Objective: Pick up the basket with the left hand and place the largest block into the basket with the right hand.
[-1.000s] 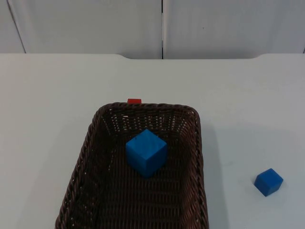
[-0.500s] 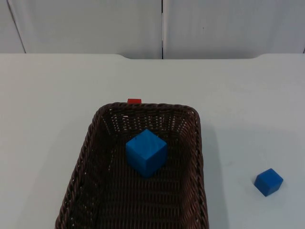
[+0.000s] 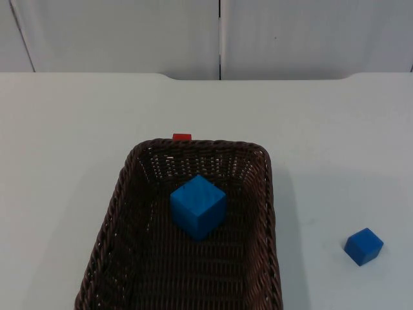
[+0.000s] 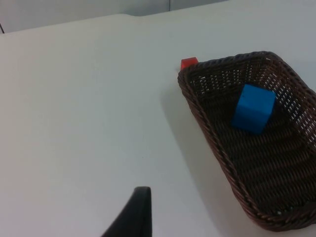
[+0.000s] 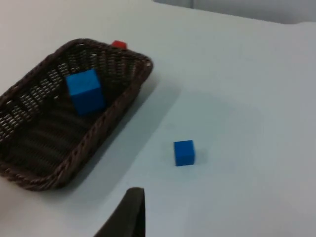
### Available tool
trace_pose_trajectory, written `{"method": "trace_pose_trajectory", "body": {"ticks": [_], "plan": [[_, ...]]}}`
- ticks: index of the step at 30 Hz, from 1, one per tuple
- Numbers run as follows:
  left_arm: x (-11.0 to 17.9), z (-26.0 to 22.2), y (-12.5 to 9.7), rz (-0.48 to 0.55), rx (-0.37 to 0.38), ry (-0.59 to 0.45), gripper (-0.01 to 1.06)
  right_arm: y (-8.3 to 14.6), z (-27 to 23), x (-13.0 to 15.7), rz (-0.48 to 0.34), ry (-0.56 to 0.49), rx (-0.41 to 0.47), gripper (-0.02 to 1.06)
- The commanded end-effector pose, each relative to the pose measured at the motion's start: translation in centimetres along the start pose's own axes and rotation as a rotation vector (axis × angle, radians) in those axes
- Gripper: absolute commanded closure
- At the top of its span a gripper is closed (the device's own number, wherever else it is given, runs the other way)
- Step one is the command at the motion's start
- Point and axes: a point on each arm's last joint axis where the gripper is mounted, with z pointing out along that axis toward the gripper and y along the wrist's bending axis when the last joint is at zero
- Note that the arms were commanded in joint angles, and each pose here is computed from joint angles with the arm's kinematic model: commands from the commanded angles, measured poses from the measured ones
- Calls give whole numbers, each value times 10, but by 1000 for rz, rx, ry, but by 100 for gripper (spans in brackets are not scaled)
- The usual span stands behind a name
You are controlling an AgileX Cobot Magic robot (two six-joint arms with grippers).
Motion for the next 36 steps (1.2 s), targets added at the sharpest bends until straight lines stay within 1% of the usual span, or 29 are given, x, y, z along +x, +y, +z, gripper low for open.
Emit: {"method": "trace_pose_trajectory", "body": {"ticks": [1, 2, 3, 7, 8, 13, 15, 17, 18, 22, 26, 36], "plan": [[1, 1, 0, -7, -2, -4, 0, 0, 1, 0, 19, -9, 46, -1], [1, 1, 0, -7, -2, -4, 0, 0, 1, 0, 31, -9, 69, -1], [1, 1, 0, -7, -2, -4, 0, 0, 1, 0, 31, -9, 69, -1], [1, 1, 0, -7, -2, -4, 0, 1, 1, 0, 72, -12, 148, -1], [1, 1, 0, -7, -2, -4, 0, 1, 1, 0, 72, -12, 148, -1], [1, 1, 0, -7, -2, -4, 0, 2, 1, 0, 108, -15, 219, -1], [1, 1, 0, -7, -2, -4, 0, 2, 1, 0, 114, -15, 231, -1], [1, 1, 0, -7, -2, -4, 0, 2, 1, 0, 133, -17, 268, -1], [1, 1, 0, -7, -2, -4, 0, 2, 1, 0, 133, -17, 268, -1], [1, 1, 0, -7, -2, -4, 0, 2, 1, 0, 158, -18, 316, -1], [1, 1, 0, -7, -2, -4, 0, 3, 1, 0, 169, -19, 338, -1], [1, 1, 0, -7, -2, -4, 0, 3, 1, 0, 169, -19, 338, -1]]}}
